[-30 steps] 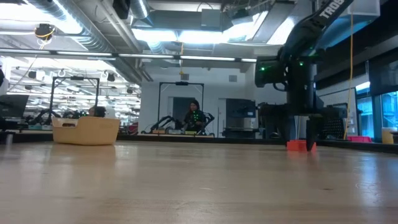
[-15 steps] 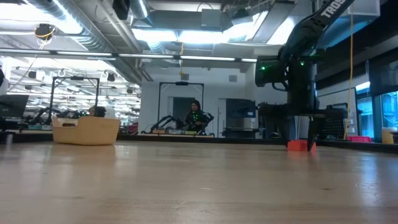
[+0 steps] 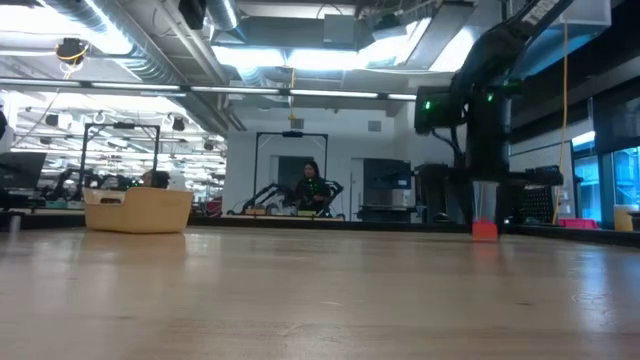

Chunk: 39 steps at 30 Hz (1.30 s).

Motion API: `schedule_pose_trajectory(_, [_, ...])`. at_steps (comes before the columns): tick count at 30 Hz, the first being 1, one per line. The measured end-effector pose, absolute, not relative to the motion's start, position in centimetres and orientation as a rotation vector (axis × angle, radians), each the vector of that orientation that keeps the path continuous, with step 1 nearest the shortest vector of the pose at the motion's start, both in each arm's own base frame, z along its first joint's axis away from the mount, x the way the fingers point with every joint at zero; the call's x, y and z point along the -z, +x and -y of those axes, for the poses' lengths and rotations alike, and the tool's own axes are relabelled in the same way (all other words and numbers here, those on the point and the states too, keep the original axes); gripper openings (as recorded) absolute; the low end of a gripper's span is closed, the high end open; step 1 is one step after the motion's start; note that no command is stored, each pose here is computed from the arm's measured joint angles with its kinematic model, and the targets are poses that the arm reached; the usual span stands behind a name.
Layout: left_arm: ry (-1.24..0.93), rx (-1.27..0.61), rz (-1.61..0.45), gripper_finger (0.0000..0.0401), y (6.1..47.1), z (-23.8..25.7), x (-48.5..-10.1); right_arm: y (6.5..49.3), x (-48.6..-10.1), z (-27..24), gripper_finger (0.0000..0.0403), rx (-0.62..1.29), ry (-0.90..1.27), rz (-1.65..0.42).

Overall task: Sort & place blocks by color
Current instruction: Put the top orange game piece into the green bin

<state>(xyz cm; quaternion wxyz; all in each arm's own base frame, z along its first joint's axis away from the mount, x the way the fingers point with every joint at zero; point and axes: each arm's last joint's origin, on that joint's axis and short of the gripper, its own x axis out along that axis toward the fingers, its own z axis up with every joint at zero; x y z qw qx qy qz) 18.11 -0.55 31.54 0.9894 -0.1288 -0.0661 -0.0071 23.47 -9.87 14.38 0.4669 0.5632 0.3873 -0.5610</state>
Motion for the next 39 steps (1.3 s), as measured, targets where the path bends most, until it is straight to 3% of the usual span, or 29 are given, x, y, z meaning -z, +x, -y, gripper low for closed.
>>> schedule_pose_trajectory(4, [-0.257, -0.013, 0.136, 0.0000, 17.8, 0.1, -31.6, 23.5, -17.3, 8.2, 0.0144, 1.007, 1.137, -1.045])
schedule_pose_trajectory(7, [-0.256, -0.025, 0.140, 0.0000, 17.8, -0.2, -31.7, 23.4, -20.4, 5.3, 0.0144, 0.736, 0.976, -1.001])
schedule_pose_trajectory(15, [-0.247, 0.077, 0.107, 0.0000, 18.1, 0.1, -31.4, 23.7, -28.3, -3.3, 0.0144, 0.164, 0.621, -0.487])
schedule_pose_trajectory(21, [-0.248, 0.075, 0.094, 0.0000, 18.4, 0.1, -31.2, 24.1, -29.9, -5.6, 0.0144, 0.083, 0.385, -0.308])
schedule_pose_trajectory(39, [-0.264, 0.009, 0.102, 0.0002, 18.4, -0.1, -31.1, 24.4, -30.8, -5.7, 0.0144, 0.044, 0.352, -0.211])
